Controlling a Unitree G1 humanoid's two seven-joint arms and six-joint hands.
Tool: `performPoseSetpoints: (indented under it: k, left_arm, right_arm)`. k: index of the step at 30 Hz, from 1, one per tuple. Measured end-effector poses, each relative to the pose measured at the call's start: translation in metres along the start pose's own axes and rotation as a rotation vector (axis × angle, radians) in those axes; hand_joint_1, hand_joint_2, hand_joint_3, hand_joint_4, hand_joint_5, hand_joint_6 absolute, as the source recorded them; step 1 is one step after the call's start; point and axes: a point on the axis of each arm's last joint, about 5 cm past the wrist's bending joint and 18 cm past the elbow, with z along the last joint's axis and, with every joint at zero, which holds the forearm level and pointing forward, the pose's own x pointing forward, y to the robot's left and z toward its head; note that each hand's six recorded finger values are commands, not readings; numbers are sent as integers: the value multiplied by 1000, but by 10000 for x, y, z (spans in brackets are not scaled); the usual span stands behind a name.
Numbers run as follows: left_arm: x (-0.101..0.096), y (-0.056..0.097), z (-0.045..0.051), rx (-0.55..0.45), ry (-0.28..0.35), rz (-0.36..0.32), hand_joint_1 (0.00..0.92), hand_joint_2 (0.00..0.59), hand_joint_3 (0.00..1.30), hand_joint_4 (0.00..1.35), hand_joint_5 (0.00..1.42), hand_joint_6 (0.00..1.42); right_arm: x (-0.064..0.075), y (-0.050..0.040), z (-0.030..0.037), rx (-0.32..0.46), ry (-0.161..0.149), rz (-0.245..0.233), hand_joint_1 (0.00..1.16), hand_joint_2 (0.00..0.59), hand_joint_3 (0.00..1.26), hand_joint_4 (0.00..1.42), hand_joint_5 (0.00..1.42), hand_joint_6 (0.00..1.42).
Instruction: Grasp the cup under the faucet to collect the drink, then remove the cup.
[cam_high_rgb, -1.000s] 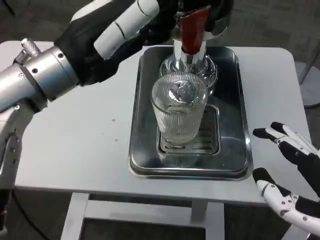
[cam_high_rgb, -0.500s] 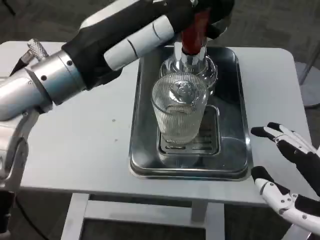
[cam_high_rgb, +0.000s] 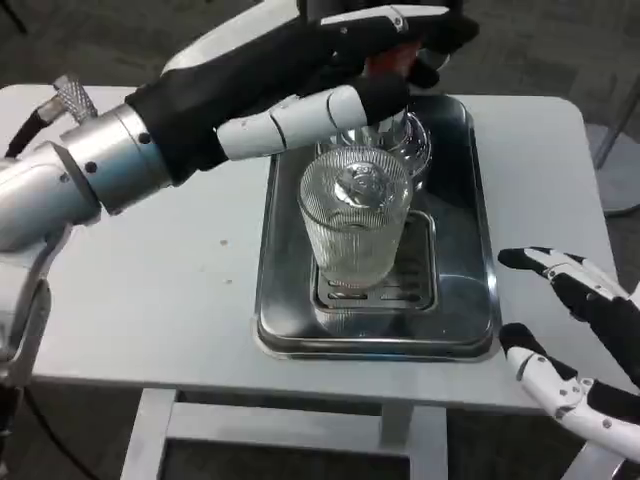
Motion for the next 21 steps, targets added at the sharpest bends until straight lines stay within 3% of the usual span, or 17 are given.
performPoseSetpoints:
  k: [21]
  left_arm:
    - [14,20,84,219,21,-45,0,89,148,85,176,254]
  right_arm:
    - [11,-12,-21,58,3,16,332,502,149,87,15,162]
